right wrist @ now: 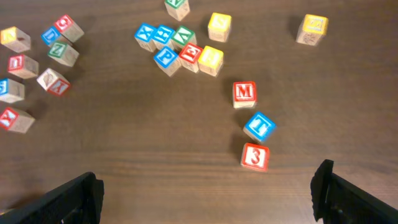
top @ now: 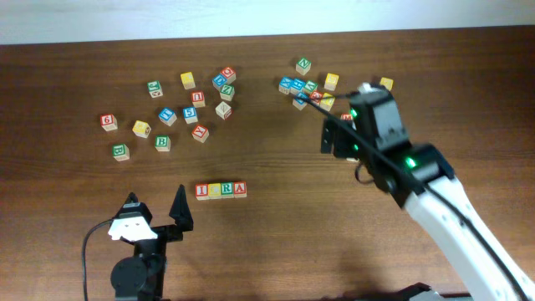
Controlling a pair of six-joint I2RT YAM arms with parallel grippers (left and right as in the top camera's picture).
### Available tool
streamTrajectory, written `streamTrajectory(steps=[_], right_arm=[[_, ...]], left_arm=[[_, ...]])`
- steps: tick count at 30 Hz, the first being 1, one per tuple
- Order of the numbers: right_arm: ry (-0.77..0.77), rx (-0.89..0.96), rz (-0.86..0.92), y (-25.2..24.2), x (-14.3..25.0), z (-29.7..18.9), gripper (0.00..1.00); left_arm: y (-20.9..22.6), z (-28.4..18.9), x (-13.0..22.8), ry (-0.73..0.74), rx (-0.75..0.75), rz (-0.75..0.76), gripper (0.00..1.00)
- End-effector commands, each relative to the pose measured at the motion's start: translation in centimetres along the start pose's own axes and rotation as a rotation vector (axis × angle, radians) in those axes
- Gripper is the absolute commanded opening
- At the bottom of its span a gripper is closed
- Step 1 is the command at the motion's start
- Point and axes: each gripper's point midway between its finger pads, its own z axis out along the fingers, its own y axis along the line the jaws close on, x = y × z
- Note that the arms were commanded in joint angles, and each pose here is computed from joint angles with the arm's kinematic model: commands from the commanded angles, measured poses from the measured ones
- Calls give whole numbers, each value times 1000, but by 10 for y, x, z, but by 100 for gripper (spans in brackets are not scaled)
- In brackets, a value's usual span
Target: Spell out ICRA
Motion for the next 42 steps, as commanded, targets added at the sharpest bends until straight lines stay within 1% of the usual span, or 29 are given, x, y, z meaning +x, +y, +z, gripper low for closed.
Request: streamTrajectory(steps=[1, 4, 12, 21, 26, 37, 42], right_arm=[[-41, -3, 10, -15, 18, -22, 98], [-52, -7, 11, -23, 36, -31, 98], [-66, -13, 14, -36, 64, -39, 98], [-15, 8, 5, -63, 136, -25, 98], [-36, 0, 8, -72, 157, -23, 98], [-137, -42, 28, -81, 181, -21, 98], [-218, -55, 59, -85, 173, -28, 98]], left_arm=[[-3, 0, 3, 12, 19, 17, 99], [-3, 0, 3, 12, 19, 17, 99], [-3, 0, 3, 12, 19, 17, 99], [-3, 0, 3, 12, 19, 17, 99], [-3, 0, 3, 12, 19, 17, 99], [-3, 0, 3, 12, 19, 17, 99], [-3, 0, 3, 12, 19, 17, 99]])
